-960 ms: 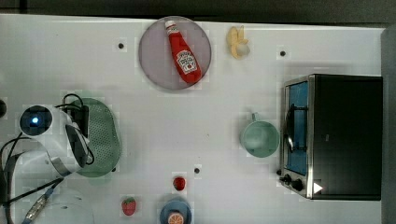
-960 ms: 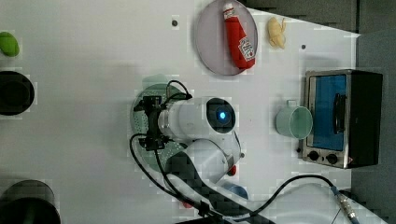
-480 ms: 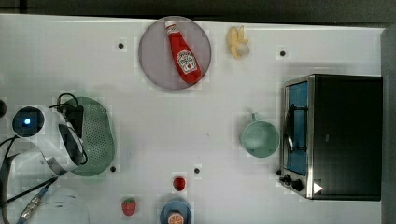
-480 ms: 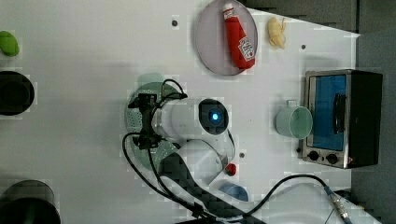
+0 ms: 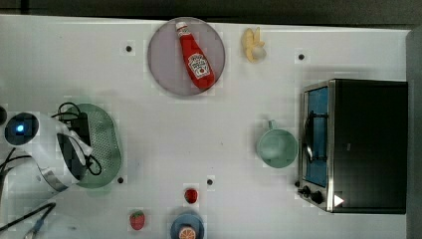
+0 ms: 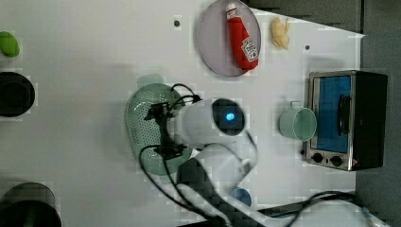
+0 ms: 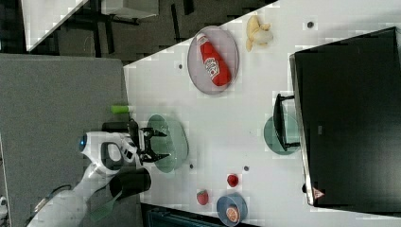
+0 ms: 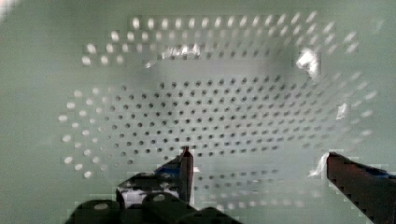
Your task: Drag strainer right to left.
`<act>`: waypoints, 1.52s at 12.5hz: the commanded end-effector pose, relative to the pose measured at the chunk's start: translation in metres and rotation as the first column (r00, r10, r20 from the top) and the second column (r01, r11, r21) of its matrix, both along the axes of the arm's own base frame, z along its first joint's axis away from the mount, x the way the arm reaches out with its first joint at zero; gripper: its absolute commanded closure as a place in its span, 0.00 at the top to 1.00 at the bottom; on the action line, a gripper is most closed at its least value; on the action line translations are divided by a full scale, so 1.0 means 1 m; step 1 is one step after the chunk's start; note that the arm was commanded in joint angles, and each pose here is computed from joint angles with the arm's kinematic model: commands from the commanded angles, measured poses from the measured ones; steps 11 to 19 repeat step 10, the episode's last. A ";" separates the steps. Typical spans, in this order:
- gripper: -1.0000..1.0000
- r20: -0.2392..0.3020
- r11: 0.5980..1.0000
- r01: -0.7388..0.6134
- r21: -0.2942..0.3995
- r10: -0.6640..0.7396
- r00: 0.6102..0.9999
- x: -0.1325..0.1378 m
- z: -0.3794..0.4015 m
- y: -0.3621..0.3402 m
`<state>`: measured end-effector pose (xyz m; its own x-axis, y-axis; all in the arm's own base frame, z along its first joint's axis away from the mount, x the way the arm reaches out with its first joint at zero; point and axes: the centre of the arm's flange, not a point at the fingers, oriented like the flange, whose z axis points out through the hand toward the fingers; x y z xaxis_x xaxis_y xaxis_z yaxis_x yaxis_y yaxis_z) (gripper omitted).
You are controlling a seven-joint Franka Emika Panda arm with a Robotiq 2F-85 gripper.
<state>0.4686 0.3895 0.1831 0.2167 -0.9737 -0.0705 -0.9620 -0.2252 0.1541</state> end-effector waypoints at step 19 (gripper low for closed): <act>1.00 0.209 0.932 -0.357 -0.056 0.361 0.909 0.070 0.364 -0.398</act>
